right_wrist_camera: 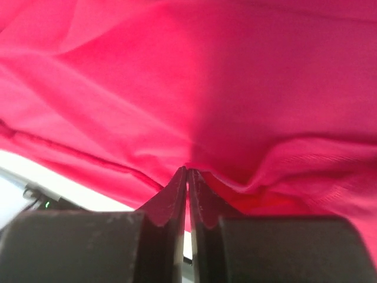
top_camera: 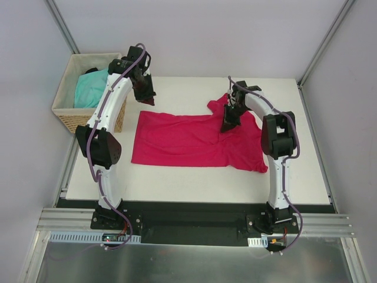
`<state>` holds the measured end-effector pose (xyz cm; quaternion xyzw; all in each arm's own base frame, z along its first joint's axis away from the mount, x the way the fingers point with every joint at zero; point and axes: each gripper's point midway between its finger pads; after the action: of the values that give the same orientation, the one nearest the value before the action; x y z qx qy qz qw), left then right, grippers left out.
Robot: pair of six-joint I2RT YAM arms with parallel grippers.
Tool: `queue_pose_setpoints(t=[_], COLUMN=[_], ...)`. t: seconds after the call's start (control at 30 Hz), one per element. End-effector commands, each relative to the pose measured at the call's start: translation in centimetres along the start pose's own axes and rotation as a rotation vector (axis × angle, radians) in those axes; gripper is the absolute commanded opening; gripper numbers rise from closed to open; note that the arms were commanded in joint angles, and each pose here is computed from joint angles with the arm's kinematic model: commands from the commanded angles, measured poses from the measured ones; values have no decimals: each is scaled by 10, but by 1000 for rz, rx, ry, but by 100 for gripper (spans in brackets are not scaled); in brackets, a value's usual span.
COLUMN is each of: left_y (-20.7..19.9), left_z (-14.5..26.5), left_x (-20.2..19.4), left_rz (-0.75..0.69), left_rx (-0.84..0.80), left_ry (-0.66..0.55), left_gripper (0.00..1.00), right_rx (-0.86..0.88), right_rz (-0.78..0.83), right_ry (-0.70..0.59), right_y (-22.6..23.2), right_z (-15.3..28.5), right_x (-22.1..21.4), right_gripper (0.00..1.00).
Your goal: Fold and stack the t-shirts
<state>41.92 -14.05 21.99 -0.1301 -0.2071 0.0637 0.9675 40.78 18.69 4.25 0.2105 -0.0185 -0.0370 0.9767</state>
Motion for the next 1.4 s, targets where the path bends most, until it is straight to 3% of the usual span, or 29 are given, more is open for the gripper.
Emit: queue_pose_setpoints(t=[0.0, 0.13, 0.27, 0.5, 0.67, 0.83, 0.9, 1.37], left_y=[-5, -7, -7, -7, -9, -18, -23, -20], left_z=[5, 1, 2, 0, 0, -1, -1, 6], left_x=[8, 8, 7, 4, -4, -3, -1, -7], left_rz=[-3, 2, 1, 0, -1, -9, -13, -35], left_rx=[-9, -20, -18, -22, -42, -80, -96, -76], left_ry=[-18, -8, -9, 4, 24, 25, 21, 13], left_gripper=[1, 1, 1, 1, 1, 0, 0, 2], right_rx=[179, 239, 312, 118, -75, 7, -50, -87], right_rz=[86, 127, 171, 209, 124, 189, 153, 48], right_ry=[72, 79, 56, -144, -136, -182, -226, -37], right_y=[37, 47, 63, 35, -24, -9, -16, -35], right_z=[4, 3, 7, 50, 62, 78, 84, 46], right_x=[-13, -14, -8, 1, -11, -15, -8, -34], right_gripper=[14, 31, 39, 40, 41, 40, 41, 41])
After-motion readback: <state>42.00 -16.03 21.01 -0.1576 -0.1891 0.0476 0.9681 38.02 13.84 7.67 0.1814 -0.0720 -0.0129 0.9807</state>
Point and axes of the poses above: each gripper's point midway between its finger pads, its own z axis back along the fingers, its own y axis along the line the jaws close on, x = y × z, and after that the axes turned 2 degrees about -z, right-handed
